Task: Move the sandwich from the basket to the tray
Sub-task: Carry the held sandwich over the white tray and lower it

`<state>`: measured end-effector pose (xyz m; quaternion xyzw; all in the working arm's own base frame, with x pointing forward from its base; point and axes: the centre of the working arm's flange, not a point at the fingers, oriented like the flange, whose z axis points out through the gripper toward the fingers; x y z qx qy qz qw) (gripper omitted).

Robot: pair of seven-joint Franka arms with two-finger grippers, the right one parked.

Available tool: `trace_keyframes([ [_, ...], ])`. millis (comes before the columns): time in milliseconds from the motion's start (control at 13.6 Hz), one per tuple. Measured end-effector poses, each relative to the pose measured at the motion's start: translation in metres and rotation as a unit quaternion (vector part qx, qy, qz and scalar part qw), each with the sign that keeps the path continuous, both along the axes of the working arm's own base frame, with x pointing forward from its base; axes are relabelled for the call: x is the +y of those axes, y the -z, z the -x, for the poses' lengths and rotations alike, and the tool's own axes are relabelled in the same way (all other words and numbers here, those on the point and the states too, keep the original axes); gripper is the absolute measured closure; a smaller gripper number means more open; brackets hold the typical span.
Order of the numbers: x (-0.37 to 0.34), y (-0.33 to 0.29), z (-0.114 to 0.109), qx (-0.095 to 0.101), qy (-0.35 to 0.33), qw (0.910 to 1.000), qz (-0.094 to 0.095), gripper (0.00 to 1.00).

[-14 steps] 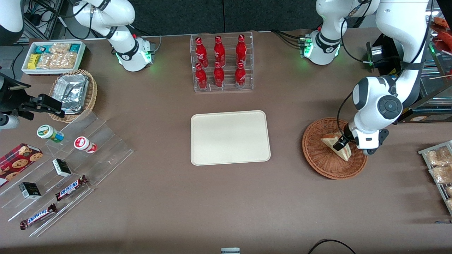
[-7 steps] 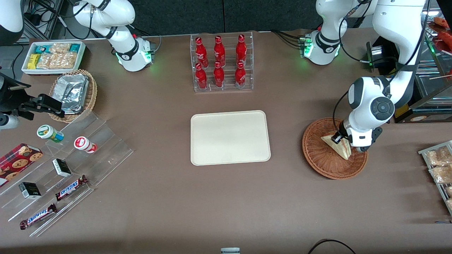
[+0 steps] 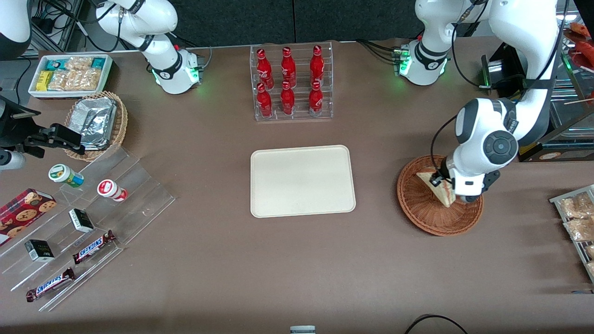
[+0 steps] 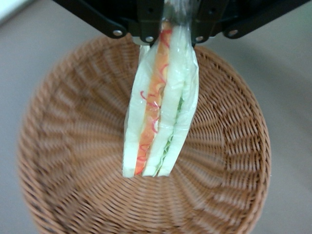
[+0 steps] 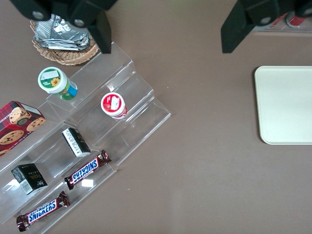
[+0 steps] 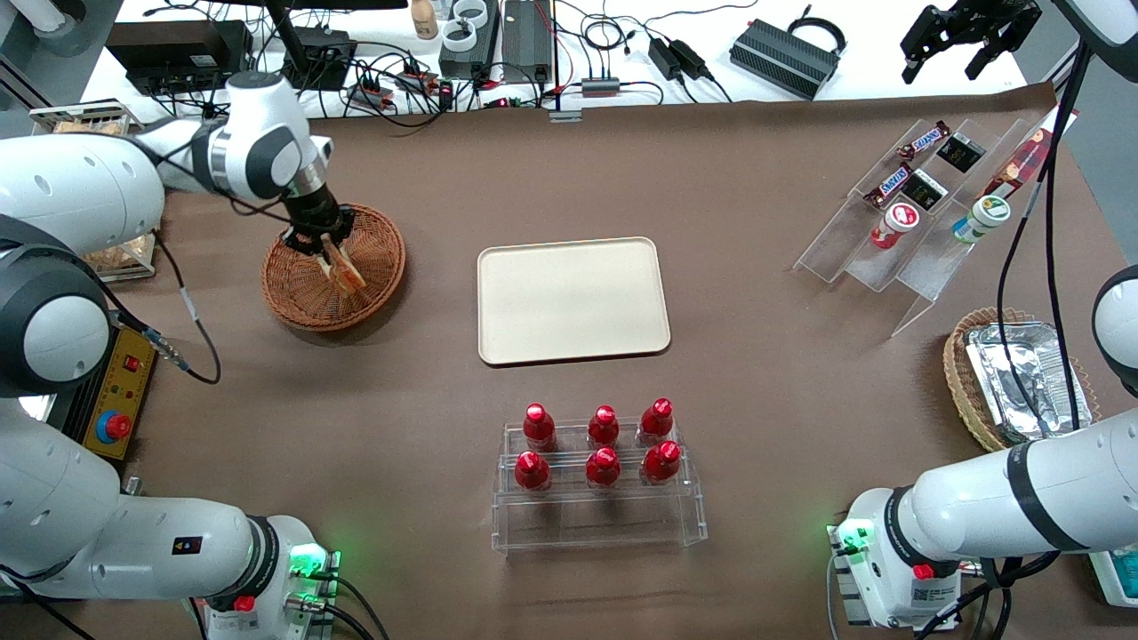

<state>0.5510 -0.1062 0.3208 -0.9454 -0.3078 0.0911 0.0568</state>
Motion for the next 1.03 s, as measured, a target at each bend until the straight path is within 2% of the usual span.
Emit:
trace_keyframes([
  [147,-0.031,-0.027,-0.003,0.006,0.043,0.999,0.007,0.85],
  [660,-0.168,-0.05,0.021,-0.017,0.163,0.9855,0.044,0.85],
  [880,-0.235,-0.034,0.026,-0.032,0.183,0.9823,0.021,0.85],
  [1027,-0.27,-0.023,0.025,-0.033,0.191,0.9806,0.029,0.85],
])
